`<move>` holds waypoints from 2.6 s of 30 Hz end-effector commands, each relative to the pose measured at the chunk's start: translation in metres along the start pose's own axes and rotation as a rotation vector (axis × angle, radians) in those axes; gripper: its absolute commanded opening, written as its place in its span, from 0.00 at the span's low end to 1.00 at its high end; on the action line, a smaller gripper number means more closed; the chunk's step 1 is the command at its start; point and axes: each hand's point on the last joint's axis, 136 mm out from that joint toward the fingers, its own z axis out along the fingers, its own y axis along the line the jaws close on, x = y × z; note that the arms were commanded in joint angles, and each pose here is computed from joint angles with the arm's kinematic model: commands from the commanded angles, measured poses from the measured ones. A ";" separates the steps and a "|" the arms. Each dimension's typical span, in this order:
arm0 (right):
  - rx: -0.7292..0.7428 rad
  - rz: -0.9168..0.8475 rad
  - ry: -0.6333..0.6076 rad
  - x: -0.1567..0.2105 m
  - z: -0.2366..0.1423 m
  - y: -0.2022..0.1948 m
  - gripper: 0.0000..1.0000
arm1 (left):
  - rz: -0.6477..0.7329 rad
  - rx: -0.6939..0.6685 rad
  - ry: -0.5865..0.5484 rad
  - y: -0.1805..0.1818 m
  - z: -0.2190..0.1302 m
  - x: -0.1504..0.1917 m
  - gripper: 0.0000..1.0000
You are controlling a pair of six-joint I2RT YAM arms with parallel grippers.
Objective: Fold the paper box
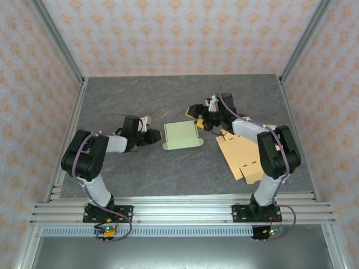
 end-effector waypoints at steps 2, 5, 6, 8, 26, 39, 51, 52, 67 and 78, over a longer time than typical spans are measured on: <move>0.141 -0.080 0.016 -0.002 -0.004 -0.027 0.84 | -0.015 0.080 -0.059 -0.030 -0.019 -0.017 0.40; 0.132 -0.074 0.036 0.000 0.001 -0.031 0.83 | -0.026 0.135 -0.089 -0.049 -0.025 -0.031 0.43; 0.129 -0.068 0.037 0.000 0.003 -0.034 0.83 | -0.022 0.142 -0.089 -0.052 -0.025 -0.032 0.44; 0.123 -0.058 0.039 0.000 0.007 -0.036 0.82 | -0.025 0.148 -0.080 -0.055 -0.020 -0.031 0.45; 0.040 0.017 0.054 -0.002 0.008 -0.050 0.82 | -0.135 0.150 0.008 -0.026 0.024 0.005 0.28; -0.068 0.096 0.122 0.014 0.018 -0.053 0.84 | -0.190 0.174 -0.004 -0.004 0.019 0.006 0.23; -0.122 0.121 0.138 0.027 0.032 -0.039 0.84 | -0.208 0.177 -0.004 0.001 0.020 0.006 0.22; -0.131 0.126 0.138 0.028 0.035 -0.037 0.83 | -0.208 0.175 -0.003 0.001 0.019 0.006 0.22; -0.205 0.192 0.085 0.021 0.036 -0.007 0.51 | -0.187 0.192 -0.064 -0.013 0.004 -0.010 0.54; -0.142 0.285 0.114 0.028 0.020 -0.003 0.45 | 0.255 0.130 -0.486 -0.079 -0.070 -0.089 0.79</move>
